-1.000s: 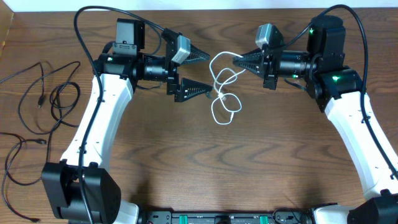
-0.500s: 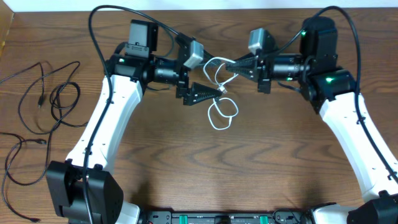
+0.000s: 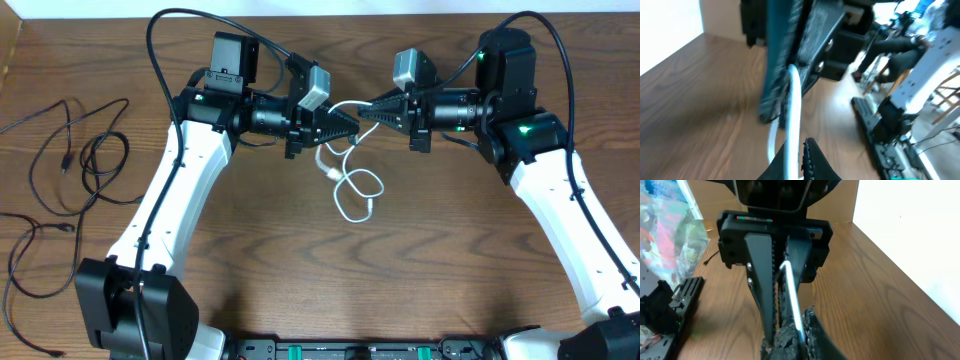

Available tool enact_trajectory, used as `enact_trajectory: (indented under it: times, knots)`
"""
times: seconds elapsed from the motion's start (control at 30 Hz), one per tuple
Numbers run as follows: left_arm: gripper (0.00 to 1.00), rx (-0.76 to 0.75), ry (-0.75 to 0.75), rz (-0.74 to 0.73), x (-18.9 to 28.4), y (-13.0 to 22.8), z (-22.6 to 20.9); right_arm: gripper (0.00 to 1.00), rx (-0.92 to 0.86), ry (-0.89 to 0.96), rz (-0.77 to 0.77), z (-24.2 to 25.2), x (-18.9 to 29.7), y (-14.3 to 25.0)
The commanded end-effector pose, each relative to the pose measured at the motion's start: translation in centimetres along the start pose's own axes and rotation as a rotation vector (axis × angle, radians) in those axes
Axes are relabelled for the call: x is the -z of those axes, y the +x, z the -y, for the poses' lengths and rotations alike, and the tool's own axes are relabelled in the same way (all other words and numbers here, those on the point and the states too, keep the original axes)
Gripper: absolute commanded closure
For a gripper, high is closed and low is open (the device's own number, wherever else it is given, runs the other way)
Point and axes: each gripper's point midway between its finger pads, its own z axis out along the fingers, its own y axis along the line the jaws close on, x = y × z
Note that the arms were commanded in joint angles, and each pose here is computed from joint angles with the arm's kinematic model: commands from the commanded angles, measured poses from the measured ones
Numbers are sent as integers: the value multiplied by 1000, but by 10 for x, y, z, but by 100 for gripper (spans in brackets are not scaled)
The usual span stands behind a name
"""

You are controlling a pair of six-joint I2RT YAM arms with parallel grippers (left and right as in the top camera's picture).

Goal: Untangle cables
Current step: 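Carry the white cable left with the left gripper and release it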

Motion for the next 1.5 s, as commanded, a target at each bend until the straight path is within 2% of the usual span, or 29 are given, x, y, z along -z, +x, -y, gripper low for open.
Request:
enact_trajectory:
  times: [0.0,0.13,0.2,0.23,0.27,0.3,0.63,0.93,1.07,1.23,1.37,1.4,1.47]
  knots:
    - [92,-17,106,102,4,-24,18,78,-11,22,-12,6,-1,3]
    - [93,79,111,97,4,-26,20,79,-11,30,-15,7,-1,4]
    - [92,129,113,95,4,-26,19,70,-11,53,-26,11,-1,6]
    - [92,141,112,94,4,-26,19,61,-12,67,-32,14,-1,7]
    - [93,142,110,95,5,-26,19,39,-11,74,-35,15,0,7]
    - [92,141,108,95,6,-26,18,1,-12,75,-36,15,0,8]
    - [93,117,45,115,27,-28,4,1,-18,116,-54,22,1,11]
    - [92,90,-143,159,93,-26,-30,1,-35,143,-77,26,2,17]
    - [92,92,-331,148,144,-14,-54,1,-47,143,-85,26,2,19]
    - [92,194,-565,147,213,5,-74,1,-61,164,-104,28,3,24]
    - [93,305,-762,141,266,26,-84,1,-61,163,-104,28,3,24]
    - [93,393,-889,134,297,41,-89,1,-61,163,-104,28,3,24]
    - [93,486,-1010,131,324,56,-92,1,-61,164,-104,28,3,24]
